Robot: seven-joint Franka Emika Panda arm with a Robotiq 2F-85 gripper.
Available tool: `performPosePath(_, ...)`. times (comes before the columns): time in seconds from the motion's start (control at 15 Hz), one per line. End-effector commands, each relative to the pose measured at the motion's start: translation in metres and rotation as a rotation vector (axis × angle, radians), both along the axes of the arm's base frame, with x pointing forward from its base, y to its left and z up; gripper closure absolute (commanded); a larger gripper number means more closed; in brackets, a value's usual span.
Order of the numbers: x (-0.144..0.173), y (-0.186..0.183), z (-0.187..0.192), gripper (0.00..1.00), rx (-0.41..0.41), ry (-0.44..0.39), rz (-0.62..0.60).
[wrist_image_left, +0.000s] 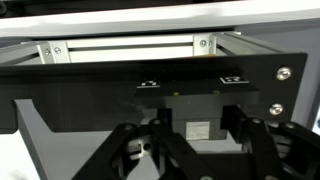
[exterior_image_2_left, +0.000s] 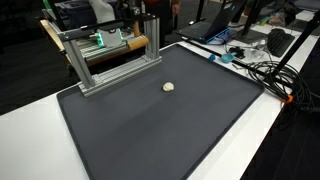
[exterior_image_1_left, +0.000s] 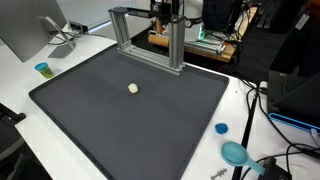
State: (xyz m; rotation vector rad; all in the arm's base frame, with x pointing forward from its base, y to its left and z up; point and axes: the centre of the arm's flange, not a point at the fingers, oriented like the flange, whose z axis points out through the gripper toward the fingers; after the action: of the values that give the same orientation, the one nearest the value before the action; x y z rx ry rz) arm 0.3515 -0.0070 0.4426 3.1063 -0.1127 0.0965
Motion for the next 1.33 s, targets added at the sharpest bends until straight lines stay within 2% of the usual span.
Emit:
performPosePath(0.0, -0.005, -0.006, 0.009, 0.68, 0.000, 0.004, -0.021)
performPosePath(0.07, -0.003, -0.005, 0.010, 0.73, 0.002, 0.005, -0.029)
performPosePath(0.2, 0.001, -0.005, 0.008, 0.73, -0.008, 0.004, -0.048)
performPosePath(0.53, 0.006, -0.007, 0.008, 0.73, 0.026, 0.059, 0.006)
performPosePath(0.6, 0.007, -0.007, 0.008, 0.23, 0.020, 0.078, 0.024)
performPosePath(0.67, 0.008, -0.008, 0.008, 0.70, 0.028, 0.093, 0.042)
performPosePath(0.8, 0.010, -0.010, 0.009, 0.68, 0.037, 0.104, 0.061)
performPosePath(0.87, 0.012, -0.010, 0.010, 0.73, 0.045, 0.106, 0.068)
performPosePath(1.13, 0.019, -0.010, 0.005, 0.79, 0.076, 0.098, 0.047)
performPosePath(1.27, 0.027, -0.010, 0.007, 0.79, 0.088, 0.035, -0.022)
